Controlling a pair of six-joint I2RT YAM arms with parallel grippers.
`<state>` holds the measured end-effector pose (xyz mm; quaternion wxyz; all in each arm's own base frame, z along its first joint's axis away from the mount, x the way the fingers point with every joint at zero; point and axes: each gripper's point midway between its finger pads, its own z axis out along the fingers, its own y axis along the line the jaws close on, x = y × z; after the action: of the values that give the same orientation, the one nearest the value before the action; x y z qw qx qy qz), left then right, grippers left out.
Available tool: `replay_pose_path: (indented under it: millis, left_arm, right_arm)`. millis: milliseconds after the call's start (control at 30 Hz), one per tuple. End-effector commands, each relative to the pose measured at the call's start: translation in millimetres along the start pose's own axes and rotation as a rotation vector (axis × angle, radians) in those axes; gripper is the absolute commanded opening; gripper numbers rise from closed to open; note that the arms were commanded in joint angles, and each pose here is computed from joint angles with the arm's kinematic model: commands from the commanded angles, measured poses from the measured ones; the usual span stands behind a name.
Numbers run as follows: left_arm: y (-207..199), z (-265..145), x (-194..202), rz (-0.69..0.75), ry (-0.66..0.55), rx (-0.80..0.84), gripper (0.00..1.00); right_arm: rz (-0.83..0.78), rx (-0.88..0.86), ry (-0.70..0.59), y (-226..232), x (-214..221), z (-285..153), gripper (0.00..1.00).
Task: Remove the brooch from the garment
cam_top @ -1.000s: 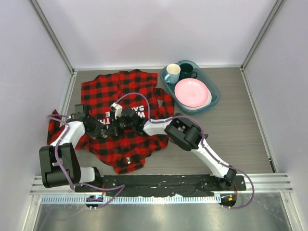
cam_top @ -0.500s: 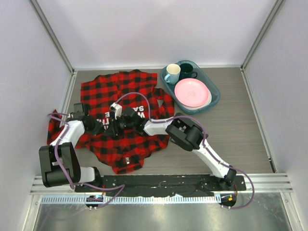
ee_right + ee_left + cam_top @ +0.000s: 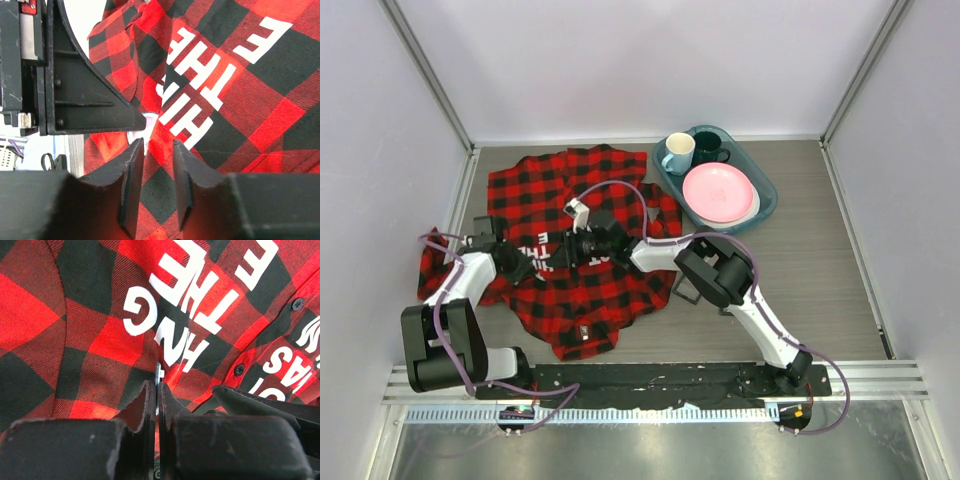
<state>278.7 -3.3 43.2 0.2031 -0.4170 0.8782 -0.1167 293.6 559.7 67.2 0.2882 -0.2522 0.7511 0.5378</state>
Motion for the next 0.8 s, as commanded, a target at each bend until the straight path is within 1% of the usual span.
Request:
replay_pose_path:
  millis: [0, 33, 100, 133, 200, 233, 300, 400, 500, 667, 767]
  left_arm:
    - [16.5, -1.9, 10.9, 0.023, 0.007, -0.032, 0.04]
    - [17.3, -2.1, 11.2, 0.021, 0.003, -0.030, 0.08]
    - [17.9, -3.0, 12.2, 0.020, -0.010, -0.017, 0.14]
    - [17.2, -3.6, 12.1, 0.016, -0.015, -0.011, 0.19]
    - [17.0, -5.4, 11.7, 0.011, -0.028, -0.003, 0.23]
    - [15.9, -5.6, 11.4, 0.012, -0.032, 0.004, 0.27]
    - [15.1, -7.3, 11.1, 0.010, -0.043, 0.014, 0.32]
    - [14.3, -8.2, 9.7, 0.004, -0.058, 0.025, 0.35]
    - [12.6, -7.1, 8.9, -0.006, -0.072, 0.040, 0.43]
    - [6.0, -4.9, 6.0, -0.036, -0.100, 0.090, 0.46]
    - [3.3, -5.0, 3.8, -0.054, -0.116, 0.116, 0.52]
  right_arm:
    - [-0.028, -0.069, -0.032, 28.7, -17.5, 8.2, 0.30]
    - [-0.027, -0.067, -0.027, 28.4, -15.2, 9.7, 0.29]
    - [-0.032, -0.061, -0.014, 27.1, -10.7, 12.0, 0.25]
    - [-0.037, -0.062, -0.008, 27.9, -8.3, 14.1, 0.24]
    - [-0.043, -0.059, 0.003, 28.0, -5.5, 16.6, 0.21]
    - [-0.042, -0.055, 0.014, 26.1, -0.9, 18.5, 0.20]
    - [-0.048, -0.048, 0.032, 25.6, 3.9, 21.0, 0.17]
    - [-0.057, -0.034, 0.051, 22.6, 10.7, 23.4, 0.16]
    - [-0.063, -0.025, 0.053, 20.3, 11.8, 23.2, 0.14]
    - [-0.074, -0.011, 0.074, 16.3, 20.5, 24.5, 0.11]
    - [-0.076, -0.016, 0.083, 17.6, 23.8, 26.6, 0.09]
